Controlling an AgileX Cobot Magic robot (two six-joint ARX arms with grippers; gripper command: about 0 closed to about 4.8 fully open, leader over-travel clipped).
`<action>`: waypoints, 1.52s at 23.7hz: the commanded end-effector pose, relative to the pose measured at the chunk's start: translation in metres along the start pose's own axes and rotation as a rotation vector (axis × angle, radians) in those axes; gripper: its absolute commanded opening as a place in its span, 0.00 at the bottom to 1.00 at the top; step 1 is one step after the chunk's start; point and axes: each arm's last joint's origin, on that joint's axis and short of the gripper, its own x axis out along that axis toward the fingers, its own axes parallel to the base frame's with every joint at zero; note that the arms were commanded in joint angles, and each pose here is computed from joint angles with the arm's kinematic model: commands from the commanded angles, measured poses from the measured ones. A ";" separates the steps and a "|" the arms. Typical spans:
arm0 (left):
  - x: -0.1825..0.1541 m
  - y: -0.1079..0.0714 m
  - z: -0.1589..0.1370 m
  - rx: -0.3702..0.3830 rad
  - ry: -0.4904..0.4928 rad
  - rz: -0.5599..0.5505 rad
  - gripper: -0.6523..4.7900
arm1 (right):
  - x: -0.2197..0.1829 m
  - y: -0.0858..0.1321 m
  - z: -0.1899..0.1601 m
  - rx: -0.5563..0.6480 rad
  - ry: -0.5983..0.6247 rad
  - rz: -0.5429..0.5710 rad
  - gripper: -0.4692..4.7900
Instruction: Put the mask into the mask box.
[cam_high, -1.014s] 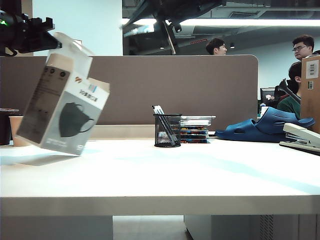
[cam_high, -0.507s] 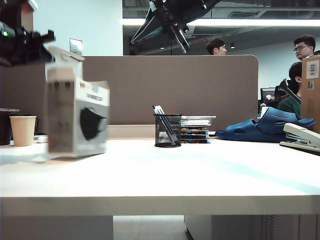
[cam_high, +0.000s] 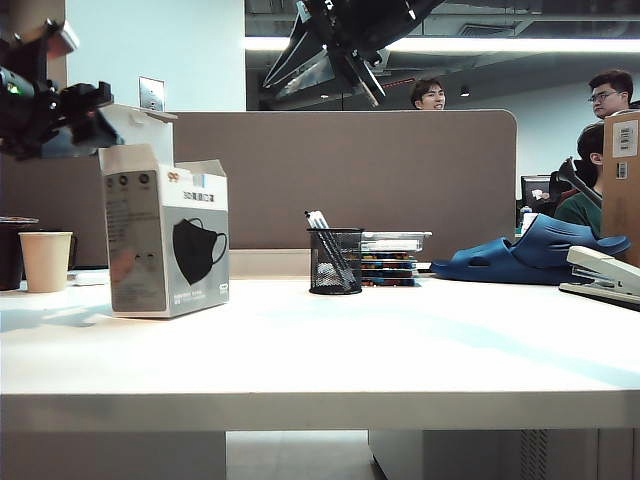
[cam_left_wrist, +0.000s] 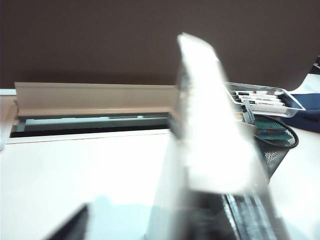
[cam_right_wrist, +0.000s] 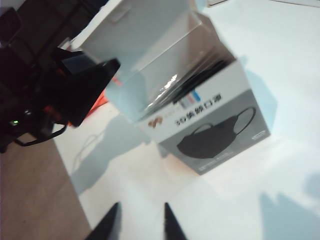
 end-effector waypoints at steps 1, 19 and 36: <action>-0.001 -0.002 0.003 0.005 -0.009 -0.045 0.77 | -0.007 0.003 0.005 -0.019 -0.024 -0.007 0.42; -0.060 -0.034 0.073 0.097 -0.178 -0.154 0.98 | -0.111 0.027 0.021 -0.201 -0.157 -0.465 0.23; -0.193 -0.084 0.115 0.212 -0.209 0.080 0.60 | -0.287 0.080 -0.004 -0.146 -0.394 -0.909 0.08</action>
